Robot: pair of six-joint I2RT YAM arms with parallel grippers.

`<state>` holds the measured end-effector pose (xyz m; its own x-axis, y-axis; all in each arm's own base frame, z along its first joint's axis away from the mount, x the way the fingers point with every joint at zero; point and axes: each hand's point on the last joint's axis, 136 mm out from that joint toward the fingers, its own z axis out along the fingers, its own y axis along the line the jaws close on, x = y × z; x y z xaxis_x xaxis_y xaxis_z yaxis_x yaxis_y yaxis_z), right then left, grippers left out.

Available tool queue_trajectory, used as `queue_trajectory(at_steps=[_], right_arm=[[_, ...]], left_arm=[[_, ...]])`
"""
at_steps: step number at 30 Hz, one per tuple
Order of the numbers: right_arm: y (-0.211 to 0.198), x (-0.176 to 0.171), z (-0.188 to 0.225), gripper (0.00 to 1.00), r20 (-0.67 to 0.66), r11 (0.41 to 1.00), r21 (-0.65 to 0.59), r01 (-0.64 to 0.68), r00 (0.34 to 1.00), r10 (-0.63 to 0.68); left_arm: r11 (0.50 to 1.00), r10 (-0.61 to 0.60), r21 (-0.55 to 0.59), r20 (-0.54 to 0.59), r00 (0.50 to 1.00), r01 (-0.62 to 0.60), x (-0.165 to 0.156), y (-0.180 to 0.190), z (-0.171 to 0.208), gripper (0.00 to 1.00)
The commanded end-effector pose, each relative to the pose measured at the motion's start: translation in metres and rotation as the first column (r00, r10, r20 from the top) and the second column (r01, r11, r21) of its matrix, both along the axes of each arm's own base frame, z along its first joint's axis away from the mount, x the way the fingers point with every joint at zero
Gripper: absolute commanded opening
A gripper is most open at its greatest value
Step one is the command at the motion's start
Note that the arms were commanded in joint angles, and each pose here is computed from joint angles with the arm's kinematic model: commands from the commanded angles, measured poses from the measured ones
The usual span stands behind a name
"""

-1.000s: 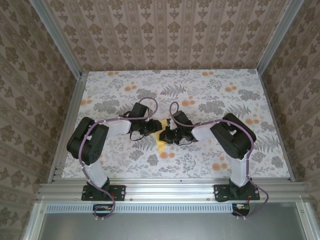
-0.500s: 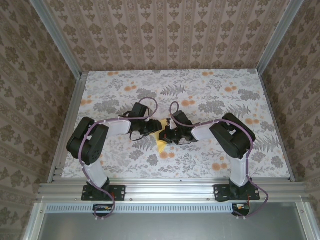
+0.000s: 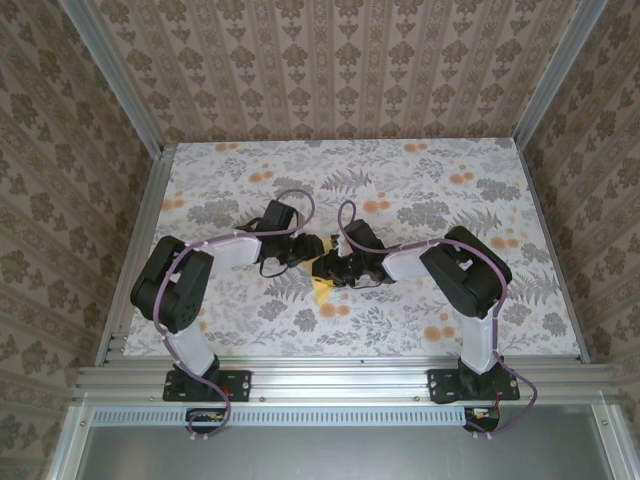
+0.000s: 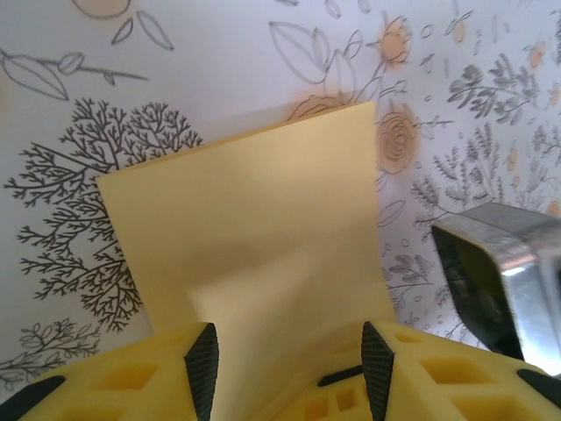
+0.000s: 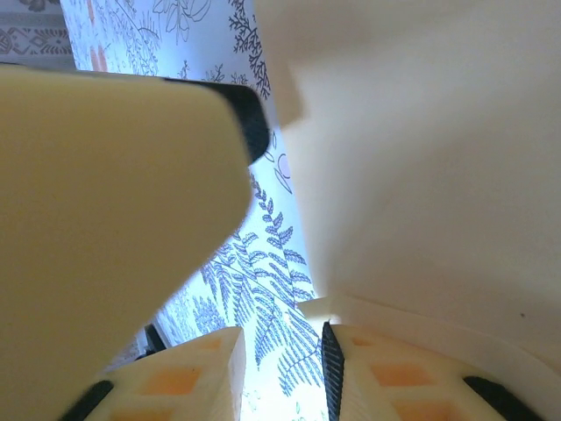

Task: Fold a paper plane with a square sheet of paper (pick it up from the middle)
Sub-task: Third fold the triangle at the center of the table.

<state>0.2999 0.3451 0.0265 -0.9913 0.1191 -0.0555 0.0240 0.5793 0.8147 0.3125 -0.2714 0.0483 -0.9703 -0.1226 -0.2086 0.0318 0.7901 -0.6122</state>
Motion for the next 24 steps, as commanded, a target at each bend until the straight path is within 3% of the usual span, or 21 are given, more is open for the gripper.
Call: queue_trajectory(at_steps=[1,9,24], right_arm=[[-0.024,-0.013,-0.048,0.28,-0.071,0.987,-0.157,0.030,0.997,-0.042],[-0.034,-0.018,-0.056,0.01,-0.076,0.978,-0.208,0.031,0.996,-0.048],[-0.041,-0.020,-0.060,0.00,-0.082,0.966,-0.257,0.022,0.996,-0.045]], left_arm=[[0.998,0.057,0.015,0.033,0.998,-0.057,0.008,0.012,0.022,0.50],[0.994,0.107,0.021,0.019,0.994,-0.108,-0.001,0.031,0.021,0.44],[1.000,-0.011,-0.020,-0.072,0.997,0.010,-0.047,0.014,0.006,0.04]])
